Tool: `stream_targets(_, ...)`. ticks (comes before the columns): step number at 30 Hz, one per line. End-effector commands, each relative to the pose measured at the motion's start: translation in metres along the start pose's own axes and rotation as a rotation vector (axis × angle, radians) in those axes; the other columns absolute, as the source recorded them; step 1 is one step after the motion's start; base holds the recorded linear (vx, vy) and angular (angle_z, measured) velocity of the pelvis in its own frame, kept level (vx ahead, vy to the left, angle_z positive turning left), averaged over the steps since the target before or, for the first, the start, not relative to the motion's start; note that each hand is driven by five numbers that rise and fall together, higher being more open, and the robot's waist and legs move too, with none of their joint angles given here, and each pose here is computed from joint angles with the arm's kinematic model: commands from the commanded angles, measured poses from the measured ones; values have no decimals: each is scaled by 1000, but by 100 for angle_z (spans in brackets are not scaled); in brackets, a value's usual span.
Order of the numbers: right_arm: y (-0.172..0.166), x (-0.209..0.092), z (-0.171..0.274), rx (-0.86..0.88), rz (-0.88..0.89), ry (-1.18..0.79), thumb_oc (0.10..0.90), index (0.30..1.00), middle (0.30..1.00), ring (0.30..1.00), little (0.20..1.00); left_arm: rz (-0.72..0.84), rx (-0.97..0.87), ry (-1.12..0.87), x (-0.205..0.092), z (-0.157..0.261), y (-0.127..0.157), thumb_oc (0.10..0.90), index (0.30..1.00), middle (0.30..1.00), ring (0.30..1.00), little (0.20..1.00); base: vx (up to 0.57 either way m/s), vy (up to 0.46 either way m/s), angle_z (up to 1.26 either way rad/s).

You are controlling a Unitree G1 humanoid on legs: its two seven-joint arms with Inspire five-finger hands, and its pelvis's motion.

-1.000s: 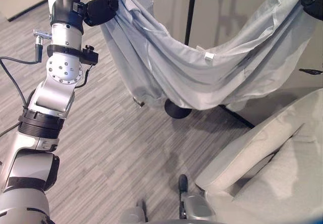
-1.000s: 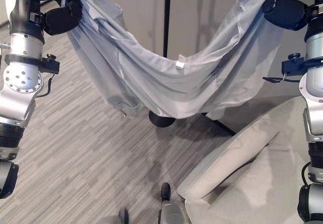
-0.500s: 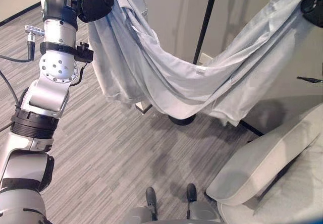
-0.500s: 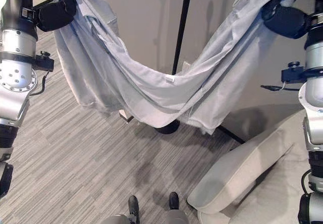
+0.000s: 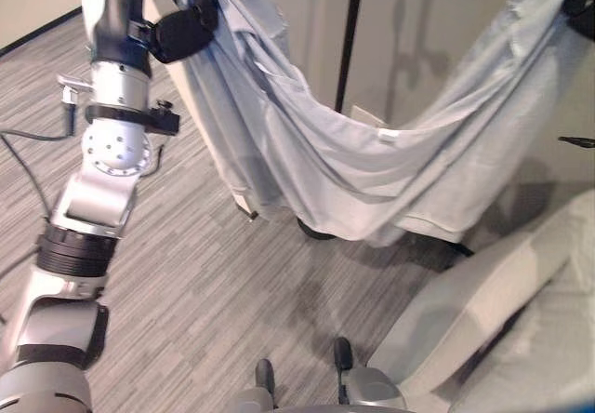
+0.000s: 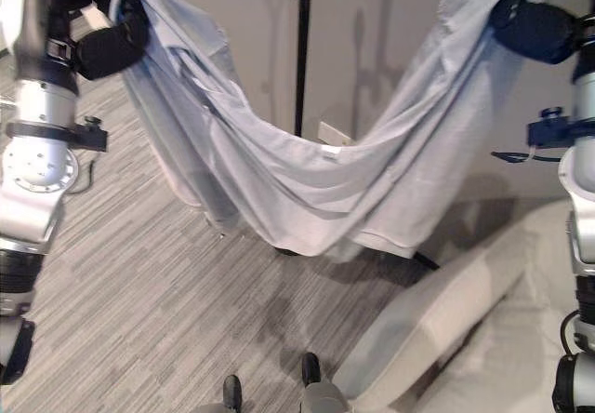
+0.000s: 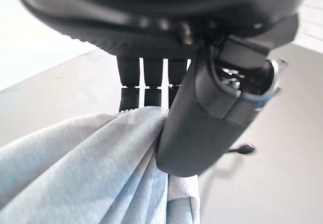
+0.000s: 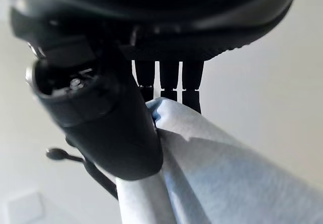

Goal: Hang the clothes on the sofa on the clothes rack.

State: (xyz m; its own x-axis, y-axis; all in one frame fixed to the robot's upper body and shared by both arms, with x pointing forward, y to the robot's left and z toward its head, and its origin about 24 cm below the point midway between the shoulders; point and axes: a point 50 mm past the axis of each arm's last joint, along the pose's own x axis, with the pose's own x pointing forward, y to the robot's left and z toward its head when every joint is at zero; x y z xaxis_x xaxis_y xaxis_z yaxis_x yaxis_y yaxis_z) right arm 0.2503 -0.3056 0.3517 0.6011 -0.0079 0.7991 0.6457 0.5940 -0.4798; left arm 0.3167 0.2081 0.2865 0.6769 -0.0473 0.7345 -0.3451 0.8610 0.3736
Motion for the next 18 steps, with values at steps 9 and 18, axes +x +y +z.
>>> stream_targets(9,-7,2,45,126,-80,-254,400,300,300,300,300,145,3,-184,16,34,38,400,300,300,300,300,101,-11,-8)
stream_targets(18,-13,19,34,17,-125,-188,400,300,300,300,300,187,107,-291,35,60,57,400,300,300,300,300,28,66,-25)
